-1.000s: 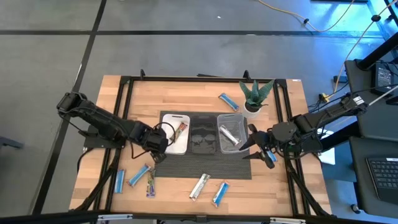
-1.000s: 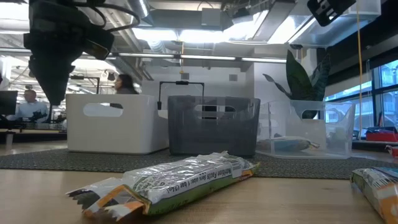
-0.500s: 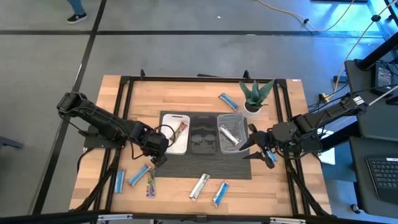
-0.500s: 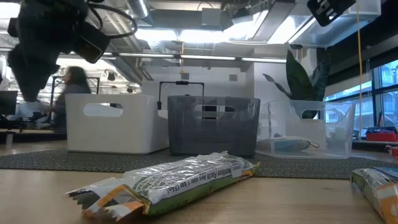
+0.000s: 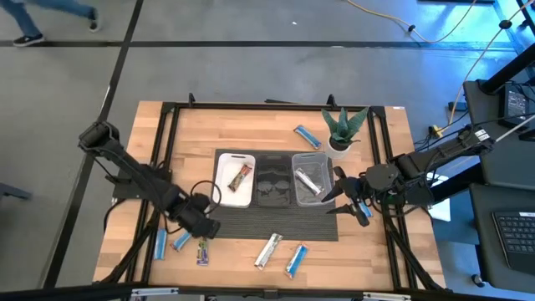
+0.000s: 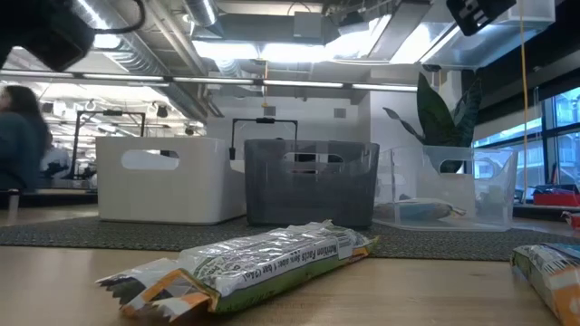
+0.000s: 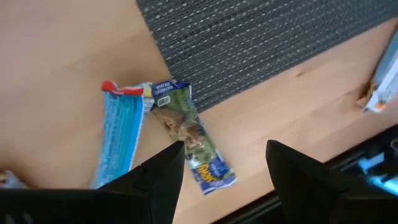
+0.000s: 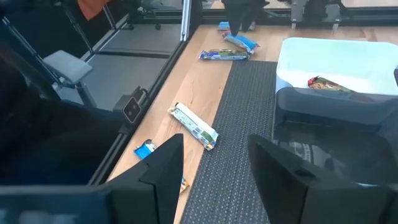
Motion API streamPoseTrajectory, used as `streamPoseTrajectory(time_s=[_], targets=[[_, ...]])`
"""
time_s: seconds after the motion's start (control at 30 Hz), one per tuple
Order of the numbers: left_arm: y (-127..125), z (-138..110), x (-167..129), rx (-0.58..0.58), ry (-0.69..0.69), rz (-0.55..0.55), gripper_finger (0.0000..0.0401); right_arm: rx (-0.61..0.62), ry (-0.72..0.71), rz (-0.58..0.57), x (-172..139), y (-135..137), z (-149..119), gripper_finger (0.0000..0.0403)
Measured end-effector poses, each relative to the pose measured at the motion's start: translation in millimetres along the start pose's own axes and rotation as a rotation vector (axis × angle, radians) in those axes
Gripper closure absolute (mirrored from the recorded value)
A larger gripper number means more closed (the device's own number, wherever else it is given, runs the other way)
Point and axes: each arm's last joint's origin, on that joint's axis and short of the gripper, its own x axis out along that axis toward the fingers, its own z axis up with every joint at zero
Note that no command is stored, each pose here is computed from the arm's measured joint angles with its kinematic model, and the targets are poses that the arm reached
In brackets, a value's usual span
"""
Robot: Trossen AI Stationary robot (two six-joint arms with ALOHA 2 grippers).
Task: Pick and place Granola Bars by type
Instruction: Put the blue granola bar into the black bin
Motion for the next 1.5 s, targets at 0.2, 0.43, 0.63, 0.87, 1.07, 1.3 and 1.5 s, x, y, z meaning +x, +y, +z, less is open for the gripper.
streamPoseTrajectory(time_s=[0.2, 0.43, 0.63, 0.87, 1.07, 1.3, 1.5], targets=[[3, -15, 23, -0.063, 0.030, 0.097, 0.0186, -0.022, 0.000, 0.000, 0, 0, 0, 0.0221], [-9, -16, 42, -0.061, 0.088, 0.137, 0.0182, -0.022, 0.000, 0.000, 0, 0, 0, 0.0221], [-10, -13, 59, -0.073, 0.094, 0.194, 0.0186, -0.071, 0.000, -0.001, 0, 0, 0, 0.0221], [-8, -9, 78, -0.037, 0.081, 0.256, 0.0182, -0.107, -0.001, -0.001, 0, 0, 0, 0.0221], [-9, -10, 79, 0.038, 0.094, 0.253, 0.0185, -0.108, -0.001, -0.002, 0, 0, 0, 0.0221], [-9, -10, 79, 0.078, 0.106, 0.249, 0.0183, -0.108, 0.000, -0.002, 0, 0, 0, 0.0221], [-8, -10, 79, 0.079, 0.101, 0.250, 0.0186, -0.100, -0.001, -0.002, 0, 0, 0, 0.0221]])
